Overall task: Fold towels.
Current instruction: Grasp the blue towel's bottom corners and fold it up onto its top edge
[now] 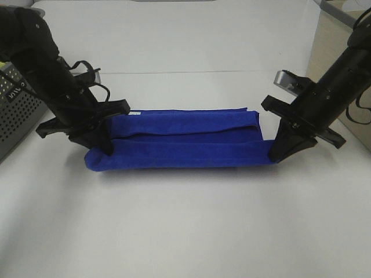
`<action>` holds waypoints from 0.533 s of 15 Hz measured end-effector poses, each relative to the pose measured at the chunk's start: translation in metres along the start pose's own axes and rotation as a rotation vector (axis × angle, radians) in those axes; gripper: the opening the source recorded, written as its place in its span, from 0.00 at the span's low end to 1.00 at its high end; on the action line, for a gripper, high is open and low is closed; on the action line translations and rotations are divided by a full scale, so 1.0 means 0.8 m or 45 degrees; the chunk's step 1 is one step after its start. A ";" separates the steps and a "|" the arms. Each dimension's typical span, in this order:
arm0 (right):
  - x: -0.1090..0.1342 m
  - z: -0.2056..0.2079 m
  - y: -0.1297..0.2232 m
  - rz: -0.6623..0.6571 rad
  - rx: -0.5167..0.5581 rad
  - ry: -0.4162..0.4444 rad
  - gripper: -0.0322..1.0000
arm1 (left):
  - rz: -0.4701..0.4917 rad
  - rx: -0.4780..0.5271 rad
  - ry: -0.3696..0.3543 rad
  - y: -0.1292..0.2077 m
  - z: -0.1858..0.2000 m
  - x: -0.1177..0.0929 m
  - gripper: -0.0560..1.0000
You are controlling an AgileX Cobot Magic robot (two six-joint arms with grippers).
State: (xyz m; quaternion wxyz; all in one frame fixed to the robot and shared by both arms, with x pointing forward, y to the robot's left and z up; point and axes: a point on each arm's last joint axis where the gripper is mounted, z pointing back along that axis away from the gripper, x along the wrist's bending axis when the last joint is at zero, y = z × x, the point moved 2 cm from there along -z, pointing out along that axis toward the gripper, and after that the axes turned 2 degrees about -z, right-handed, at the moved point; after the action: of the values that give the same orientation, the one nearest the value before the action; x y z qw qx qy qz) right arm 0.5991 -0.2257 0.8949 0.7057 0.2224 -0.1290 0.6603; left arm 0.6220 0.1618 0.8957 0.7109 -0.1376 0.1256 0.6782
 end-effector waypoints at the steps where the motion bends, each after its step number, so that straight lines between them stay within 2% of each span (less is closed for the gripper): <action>1: 0.006 0.009 -0.011 0.024 -0.042 -0.004 0.05 | 0.002 -0.040 0.007 -0.009 0.008 -0.005 0.09; 4: 0.025 0.035 -0.052 0.102 -0.170 -0.021 0.05 | -0.008 -0.149 0.025 -0.040 0.029 -0.013 0.09; 8: 0.037 0.043 -0.104 0.152 -0.234 -0.051 0.05 | 0.064 -0.208 0.049 -0.087 0.026 0.011 0.09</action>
State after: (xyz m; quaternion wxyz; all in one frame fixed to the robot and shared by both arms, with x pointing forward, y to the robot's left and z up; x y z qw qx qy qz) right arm 0.6881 -0.2188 0.9266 0.6797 0.1616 -0.2160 0.6821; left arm 0.6920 0.1743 0.9134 0.6776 -0.2050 0.0869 0.7009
